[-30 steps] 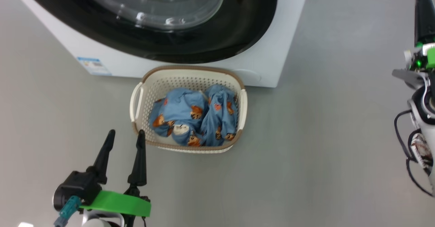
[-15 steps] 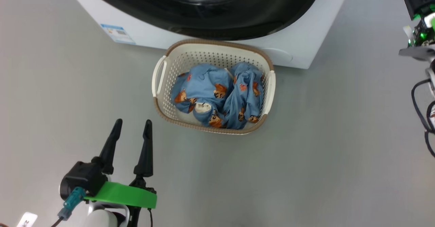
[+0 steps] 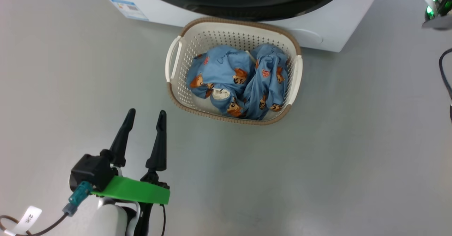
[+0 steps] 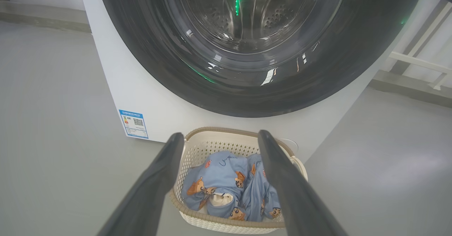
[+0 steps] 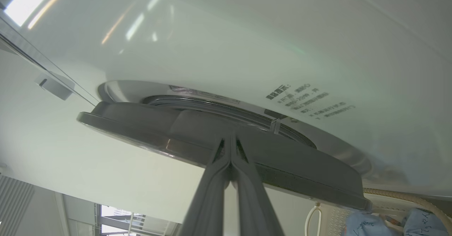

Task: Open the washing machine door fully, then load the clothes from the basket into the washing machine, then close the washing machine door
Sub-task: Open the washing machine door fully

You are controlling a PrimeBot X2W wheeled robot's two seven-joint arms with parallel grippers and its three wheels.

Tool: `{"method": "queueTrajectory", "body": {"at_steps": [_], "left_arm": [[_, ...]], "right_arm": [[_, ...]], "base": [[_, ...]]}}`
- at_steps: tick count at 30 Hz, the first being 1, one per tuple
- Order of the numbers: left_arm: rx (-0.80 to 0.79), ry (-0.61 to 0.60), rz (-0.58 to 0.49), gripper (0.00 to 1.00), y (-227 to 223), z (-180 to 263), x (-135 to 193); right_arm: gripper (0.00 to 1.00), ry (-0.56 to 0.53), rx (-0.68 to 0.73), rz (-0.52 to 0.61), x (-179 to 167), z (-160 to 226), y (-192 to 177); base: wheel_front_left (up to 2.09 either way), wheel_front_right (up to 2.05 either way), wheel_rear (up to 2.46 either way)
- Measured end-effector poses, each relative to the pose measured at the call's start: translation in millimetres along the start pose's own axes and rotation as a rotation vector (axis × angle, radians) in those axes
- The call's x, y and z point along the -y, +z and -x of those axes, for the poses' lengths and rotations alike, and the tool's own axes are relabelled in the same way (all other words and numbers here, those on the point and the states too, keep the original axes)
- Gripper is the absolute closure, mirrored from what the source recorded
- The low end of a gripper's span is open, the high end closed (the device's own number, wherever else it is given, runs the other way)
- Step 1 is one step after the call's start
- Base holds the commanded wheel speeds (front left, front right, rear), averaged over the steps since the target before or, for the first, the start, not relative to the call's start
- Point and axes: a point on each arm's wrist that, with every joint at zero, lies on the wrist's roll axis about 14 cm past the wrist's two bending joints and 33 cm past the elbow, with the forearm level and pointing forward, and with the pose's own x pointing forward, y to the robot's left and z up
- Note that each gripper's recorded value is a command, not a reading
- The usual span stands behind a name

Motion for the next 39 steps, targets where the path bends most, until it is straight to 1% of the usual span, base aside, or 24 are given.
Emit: {"method": "queueTrajectory", "body": {"at_steps": [5,16,28,33,39], "left_arm": [[-0.004,0.013,0.017,0.00,-2.1,-4.3,-4.6],[-0.030,0.035,0.033,0.00,-11.6,-7.2,-11.9],[-0.028,0.060,0.050,0.00,-11.1,-5.4,-18.6],[-0.018,0.062,0.056,0.00,-7.3,-4.3,-18.8],[0.008,0.054,0.058,0.00,2.9,-2.1,-16.0]], "right_arm": [[1.00,0.023,-0.007,-0.008,0.7,-12.7,1.9],[1.00,0.039,-0.067,-0.014,11.1,-35.8,-7.9],[1.00,0.042,-0.102,-0.020,15.6,-46.0,-15.6],[1.00,0.045,-0.125,-0.016,11.4,-46.6,-19.0],[1.00,0.064,-0.157,-0.014,-4.7,-43.8,-23.5]], "base": [[0.00,0.00,0.00],[0.00,0.00,0.00],[0.00,0.00,0.00],[0.00,0.00,0.00],[0.00,0.00,0.00]]}}
